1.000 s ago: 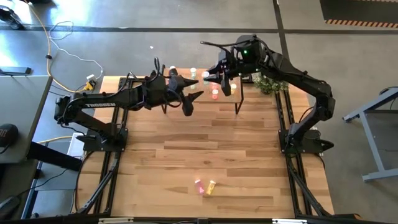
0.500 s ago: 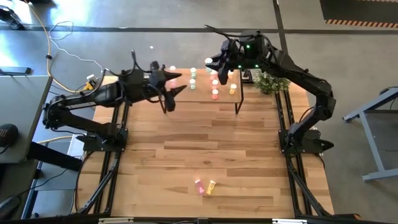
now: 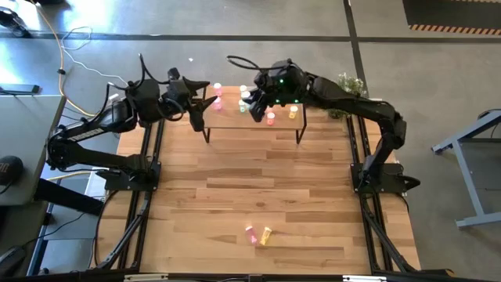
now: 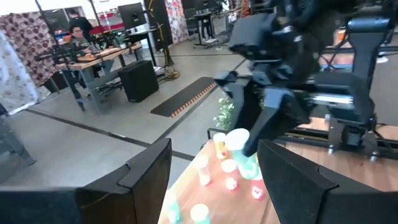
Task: Pick and place medicine bottles onto shelf by color
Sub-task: Put the blue pill bottle on the shelf aligned with the other blue pill bottles
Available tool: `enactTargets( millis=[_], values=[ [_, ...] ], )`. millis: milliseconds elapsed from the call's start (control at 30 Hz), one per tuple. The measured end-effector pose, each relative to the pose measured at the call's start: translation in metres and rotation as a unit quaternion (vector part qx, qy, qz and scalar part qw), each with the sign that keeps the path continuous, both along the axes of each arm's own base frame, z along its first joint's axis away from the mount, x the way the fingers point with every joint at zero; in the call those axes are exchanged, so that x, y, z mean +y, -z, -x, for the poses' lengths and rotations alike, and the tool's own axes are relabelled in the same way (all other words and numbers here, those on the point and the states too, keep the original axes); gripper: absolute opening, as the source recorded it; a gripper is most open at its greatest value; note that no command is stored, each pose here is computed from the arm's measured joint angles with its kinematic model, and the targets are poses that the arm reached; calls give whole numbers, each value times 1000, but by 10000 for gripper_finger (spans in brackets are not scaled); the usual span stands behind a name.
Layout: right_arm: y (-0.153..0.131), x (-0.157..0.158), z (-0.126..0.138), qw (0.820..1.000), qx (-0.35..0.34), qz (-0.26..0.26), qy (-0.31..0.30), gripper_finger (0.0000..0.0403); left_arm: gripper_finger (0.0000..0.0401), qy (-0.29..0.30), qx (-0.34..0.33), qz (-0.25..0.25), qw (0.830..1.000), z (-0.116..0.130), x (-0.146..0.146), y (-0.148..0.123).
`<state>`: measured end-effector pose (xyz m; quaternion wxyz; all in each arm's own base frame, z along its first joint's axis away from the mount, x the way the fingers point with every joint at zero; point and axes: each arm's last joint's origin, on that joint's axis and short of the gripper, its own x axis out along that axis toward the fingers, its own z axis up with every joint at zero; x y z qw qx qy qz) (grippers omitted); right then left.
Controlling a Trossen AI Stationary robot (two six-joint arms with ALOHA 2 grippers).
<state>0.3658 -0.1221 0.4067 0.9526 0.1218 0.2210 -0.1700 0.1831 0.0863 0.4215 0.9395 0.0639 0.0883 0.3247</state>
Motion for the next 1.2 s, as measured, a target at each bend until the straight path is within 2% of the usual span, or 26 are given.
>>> enactTargets(
  millis=[167, 333, 700, 767, 833, 900, 1000, 1200],
  values=[
    [-1, 14, -1, 1000, 6, 4, -4, 99, 227, 14, 1, 0, 1000, 1, 1, 0],
    [-10, 23, 12, 1000, 22, 21, -7, 99, 227, 21, 1, 1, 1000, 0, 1, 0],
    [-53, 28, 85, 995, 47, 87, -8, 99, 227, 17, -3, 3, 1000, 1, 2, 0],
    [-52, 27, 97, 994, 61, 89, -3, 99, 227, 17, -3, 3, 1000, 1, 2, 0],
    [-37, 25, 104, 995, 64, 82, -9, 99, 227, 17, -4, 5, 1000, 0, 2, 0],
    [-17, 22, 113, 997, 45, 66, -12, 99, 227, 16, -6, 7, 1000, 0, 2, 0],
    [2, 22, 133, 999, -20, 46, -12, 99, 227, 15, -6, 7, 1000, 0, 2, 0],
    [25, 29, 150, 986, -159, 55, -14, 99, 227, 15, -7, 8, 1000, 0, 2, 0]
  ],
)
